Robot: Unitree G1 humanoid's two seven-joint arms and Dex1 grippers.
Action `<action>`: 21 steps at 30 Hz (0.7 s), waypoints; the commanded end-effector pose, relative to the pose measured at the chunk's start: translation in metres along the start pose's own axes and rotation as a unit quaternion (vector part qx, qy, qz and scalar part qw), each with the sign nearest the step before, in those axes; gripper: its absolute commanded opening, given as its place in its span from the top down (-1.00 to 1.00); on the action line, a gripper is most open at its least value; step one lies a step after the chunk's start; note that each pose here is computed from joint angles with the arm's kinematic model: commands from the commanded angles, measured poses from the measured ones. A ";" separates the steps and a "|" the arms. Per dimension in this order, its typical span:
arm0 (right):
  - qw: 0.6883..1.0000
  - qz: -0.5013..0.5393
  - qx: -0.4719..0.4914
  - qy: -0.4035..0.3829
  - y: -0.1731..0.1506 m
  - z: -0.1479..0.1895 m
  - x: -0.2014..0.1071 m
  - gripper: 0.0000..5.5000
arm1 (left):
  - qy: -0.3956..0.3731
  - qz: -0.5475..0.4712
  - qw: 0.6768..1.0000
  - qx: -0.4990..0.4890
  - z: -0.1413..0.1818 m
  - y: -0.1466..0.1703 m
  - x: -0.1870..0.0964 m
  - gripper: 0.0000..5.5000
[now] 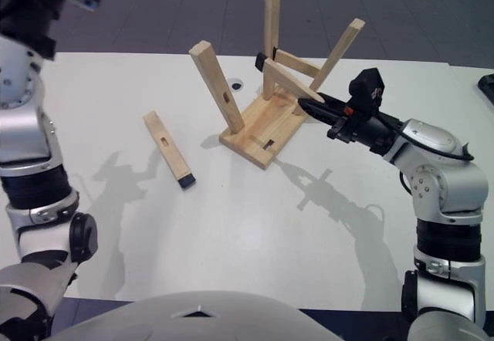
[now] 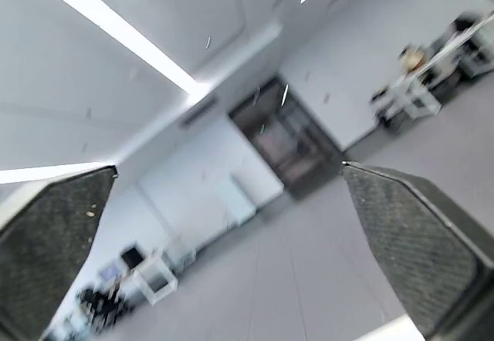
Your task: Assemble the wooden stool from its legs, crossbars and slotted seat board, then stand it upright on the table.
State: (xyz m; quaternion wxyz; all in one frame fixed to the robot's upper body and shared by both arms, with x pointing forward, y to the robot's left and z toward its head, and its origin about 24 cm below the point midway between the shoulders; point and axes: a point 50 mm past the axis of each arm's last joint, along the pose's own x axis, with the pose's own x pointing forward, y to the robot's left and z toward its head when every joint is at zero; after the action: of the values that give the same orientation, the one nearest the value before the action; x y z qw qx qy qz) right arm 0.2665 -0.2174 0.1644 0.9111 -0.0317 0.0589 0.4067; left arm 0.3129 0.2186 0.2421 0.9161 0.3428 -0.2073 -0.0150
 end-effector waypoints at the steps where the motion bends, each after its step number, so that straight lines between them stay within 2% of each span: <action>1: 1.000 0.002 -0.015 0.021 0.009 -0.010 0.011 0.84 | 0.070 -0.115 0.991 0.012 -0.047 -0.057 -0.010 -0.96; 5: 0.999 -0.003 -0.031 0.042 0.010 -0.017 0.016 0.84 | 0.068 -0.163 0.984 -0.006 -0.053 -0.091 -0.004 -0.96; 12: 0.997 0.015 -0.048 0.064 0.013 -0.022 0.026 0.84 | 0.011 -0.239 0.971 0.002 -0.038 -0.137 0.010 -0.96; 21: 0.995 0.035 -0.069 0.064 0.015 -0.019 0.045 0.84 | -0.039 -0.300 0.952 0.040 -0.027 -0.165 0.009 -0.96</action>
State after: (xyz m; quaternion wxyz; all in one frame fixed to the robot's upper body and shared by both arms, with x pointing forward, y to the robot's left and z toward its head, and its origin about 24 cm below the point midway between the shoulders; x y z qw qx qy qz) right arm 0.2805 -0.1822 0.1353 0.8911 -0.1076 0.0980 0.4298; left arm 0.3498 0.1129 0.1194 0.8582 0.4102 -0.1213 -0.2838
